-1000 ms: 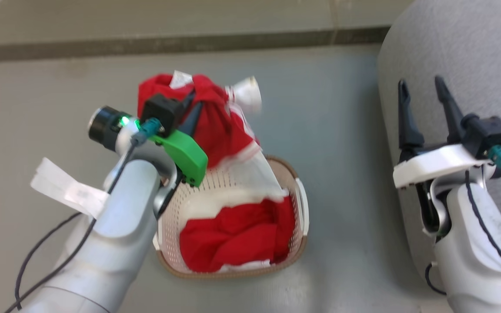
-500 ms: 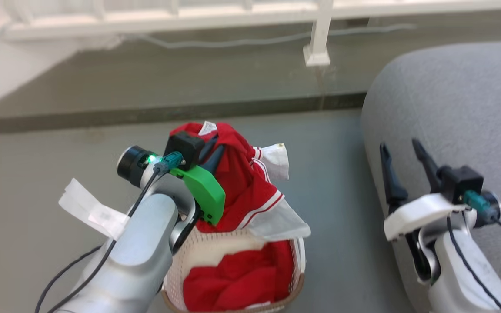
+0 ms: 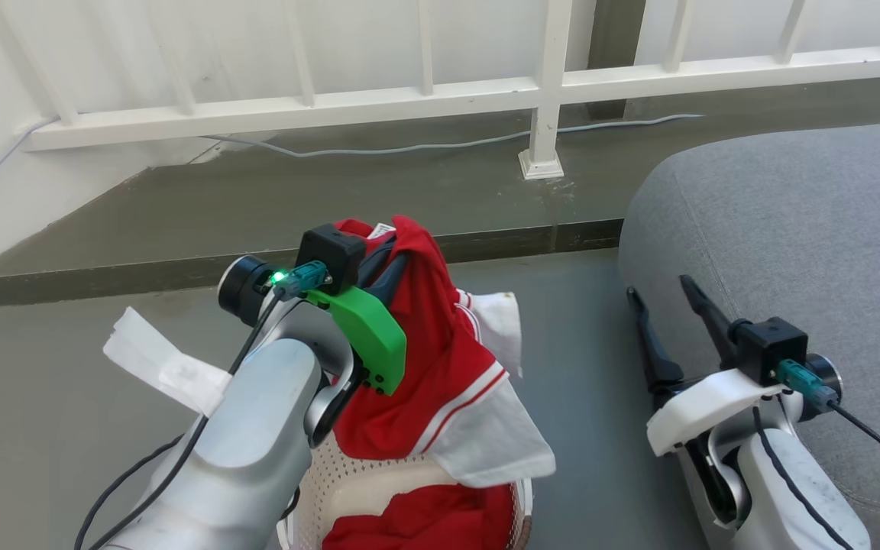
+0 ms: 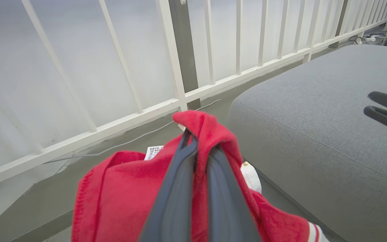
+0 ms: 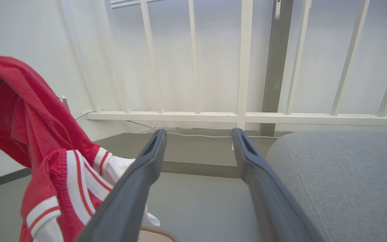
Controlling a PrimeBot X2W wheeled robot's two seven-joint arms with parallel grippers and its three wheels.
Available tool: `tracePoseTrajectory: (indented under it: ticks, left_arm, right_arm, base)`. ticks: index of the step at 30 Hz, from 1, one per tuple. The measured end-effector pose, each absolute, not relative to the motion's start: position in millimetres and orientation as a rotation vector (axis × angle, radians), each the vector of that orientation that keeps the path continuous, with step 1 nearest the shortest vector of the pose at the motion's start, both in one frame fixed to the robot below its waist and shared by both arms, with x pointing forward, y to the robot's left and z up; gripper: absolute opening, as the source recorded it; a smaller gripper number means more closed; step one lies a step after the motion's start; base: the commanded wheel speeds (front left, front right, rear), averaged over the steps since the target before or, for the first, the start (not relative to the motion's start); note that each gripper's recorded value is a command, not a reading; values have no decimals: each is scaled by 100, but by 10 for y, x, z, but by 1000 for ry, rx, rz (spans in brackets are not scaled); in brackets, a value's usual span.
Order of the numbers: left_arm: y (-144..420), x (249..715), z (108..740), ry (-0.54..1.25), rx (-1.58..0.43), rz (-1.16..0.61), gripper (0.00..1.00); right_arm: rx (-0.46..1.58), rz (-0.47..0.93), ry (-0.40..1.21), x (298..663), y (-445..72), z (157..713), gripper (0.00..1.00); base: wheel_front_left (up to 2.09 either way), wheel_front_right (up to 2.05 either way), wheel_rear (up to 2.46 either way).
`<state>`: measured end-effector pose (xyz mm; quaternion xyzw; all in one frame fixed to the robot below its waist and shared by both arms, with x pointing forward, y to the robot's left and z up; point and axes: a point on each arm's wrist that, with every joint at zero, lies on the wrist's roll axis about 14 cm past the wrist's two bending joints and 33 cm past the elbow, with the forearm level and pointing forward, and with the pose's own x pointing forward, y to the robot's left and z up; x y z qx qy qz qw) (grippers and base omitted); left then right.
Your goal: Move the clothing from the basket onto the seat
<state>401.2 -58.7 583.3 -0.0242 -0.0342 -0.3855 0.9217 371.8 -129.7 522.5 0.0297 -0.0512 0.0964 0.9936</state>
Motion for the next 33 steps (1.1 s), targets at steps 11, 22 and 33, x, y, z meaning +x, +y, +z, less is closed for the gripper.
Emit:
tracePoseTrajectory:
  ticks: [11, 22, 33]
  left_arm:
    - [-627, 3981, 5903, -78, -69, -793, 0]
    - [-668, 3930, 5966, -88, -69, -815, 0]
    - [-667, 3865, 6053, -108, -55, -831, 0]
  right_arm:
    - [139, 409, -91, 3561, -635, 5237, 100]
    - [86, 601, -4, 3413, -92, 4988, 100]
    - [33, 689, 60, 3452, 130, 4813, 100]
  base:
    - [0, 0, 0]
    - [0, 0, 0]
    - [0, 0, 0]
